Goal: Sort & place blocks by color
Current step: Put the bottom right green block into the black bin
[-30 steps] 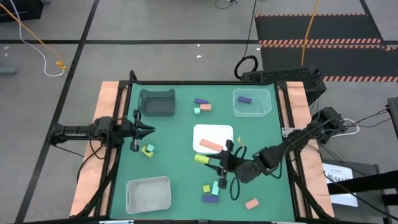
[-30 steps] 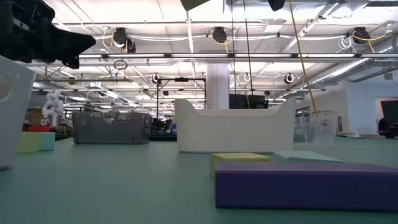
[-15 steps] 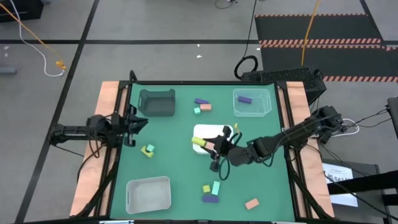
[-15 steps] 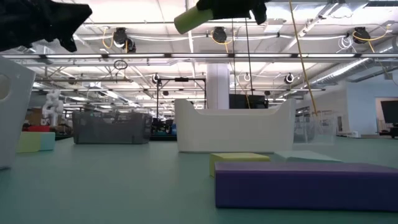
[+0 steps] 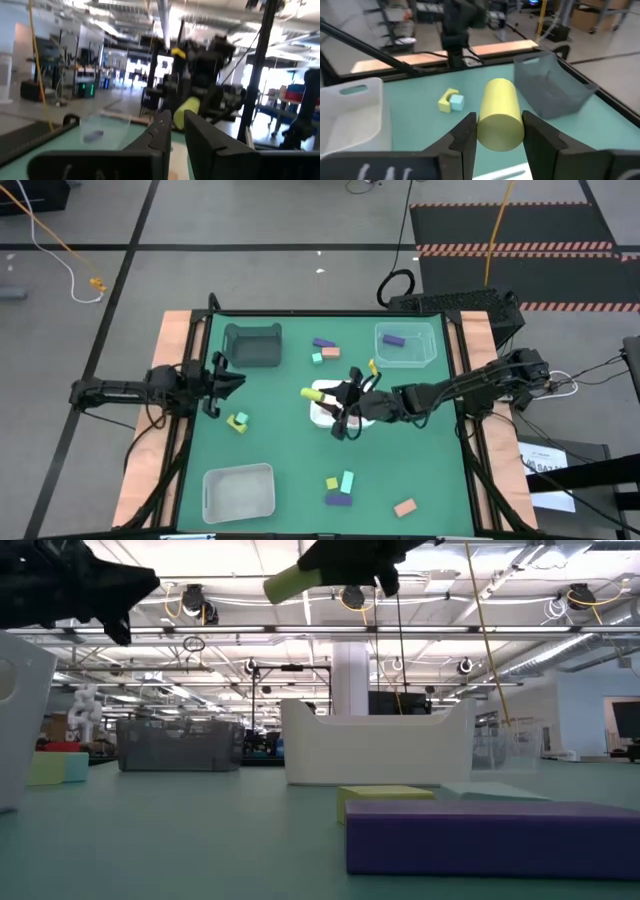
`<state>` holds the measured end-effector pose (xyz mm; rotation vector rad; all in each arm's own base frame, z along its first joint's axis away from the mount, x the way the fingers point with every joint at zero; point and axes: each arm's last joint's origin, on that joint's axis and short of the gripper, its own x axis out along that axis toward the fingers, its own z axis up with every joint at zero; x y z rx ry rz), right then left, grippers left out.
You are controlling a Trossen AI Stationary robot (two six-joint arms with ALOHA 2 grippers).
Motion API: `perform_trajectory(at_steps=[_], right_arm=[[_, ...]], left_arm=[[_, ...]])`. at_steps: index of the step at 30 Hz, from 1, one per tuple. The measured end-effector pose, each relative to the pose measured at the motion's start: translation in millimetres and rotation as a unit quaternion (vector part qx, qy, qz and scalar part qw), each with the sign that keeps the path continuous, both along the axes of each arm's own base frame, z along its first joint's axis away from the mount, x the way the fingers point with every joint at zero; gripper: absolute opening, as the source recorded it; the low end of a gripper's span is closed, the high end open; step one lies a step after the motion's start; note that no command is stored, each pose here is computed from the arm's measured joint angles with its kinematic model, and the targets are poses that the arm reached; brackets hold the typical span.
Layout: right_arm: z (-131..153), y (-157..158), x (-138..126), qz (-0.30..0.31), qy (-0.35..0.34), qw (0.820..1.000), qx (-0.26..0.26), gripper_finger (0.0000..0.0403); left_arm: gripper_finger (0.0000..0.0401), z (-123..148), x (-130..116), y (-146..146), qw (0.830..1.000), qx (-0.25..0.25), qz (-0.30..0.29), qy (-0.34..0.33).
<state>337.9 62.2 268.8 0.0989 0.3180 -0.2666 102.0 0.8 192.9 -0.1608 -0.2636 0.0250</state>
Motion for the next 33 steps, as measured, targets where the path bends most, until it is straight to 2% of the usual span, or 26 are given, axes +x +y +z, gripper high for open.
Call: perform_trajectory(at_steps=[3, 7, 9, 13, 16, 19, 24, 33], right_arm=[[2, -5, 2, 0.02, -0.011, 1.0, 0.008, 0.0115], [4, -9, 4, 0.017, -0.02, 1.0, 0.011, 0.0118], [4, -11, 4, 0.017, -0.021, 1.0, 0.012, 0.0117], [4, -17, 6, 0.063, -0.016, 0.998, 0.022, 0.0113], [4, -24, 7, 0.076, -0.015, 0.997, 0.029, 0.0115], [4, -33, 8, 0.071, -0.014, 0.997, 0.031, 0.0116], [2, -50, 9, 0.095, -0.008, 0.993, 0.062, 0.0113], [-14, -62, 2, 0.073, 0.075, 0.988, 0.116, 0.0113]], left_arm=[[0.0096, -4, 6, 0, 1.0, -0.01, -0.002, 0.024], [0.0159, -6, 13, 0, 0.999, -0.015, -0.003, 0.038], [0.019, -7, 16, 0, 0.999, -0.003, 0.001, 0.043], [0.0241, -9, 22, 0, 0.997, 0.056, 0.015, 0.051], [0.0264, -8, 26, 0, 0.997, 0.057, 0.017, 0.043], [0.027, -5, 33, 0, 0.997, 0.057, 0.016, 0.057], [0.0259, 7, 52, 0, 0.994, 0.058, 0.014, 0.095], [0.0245, 23, 95, 0, 0.978, 0.067, 0.01, 0.2]])
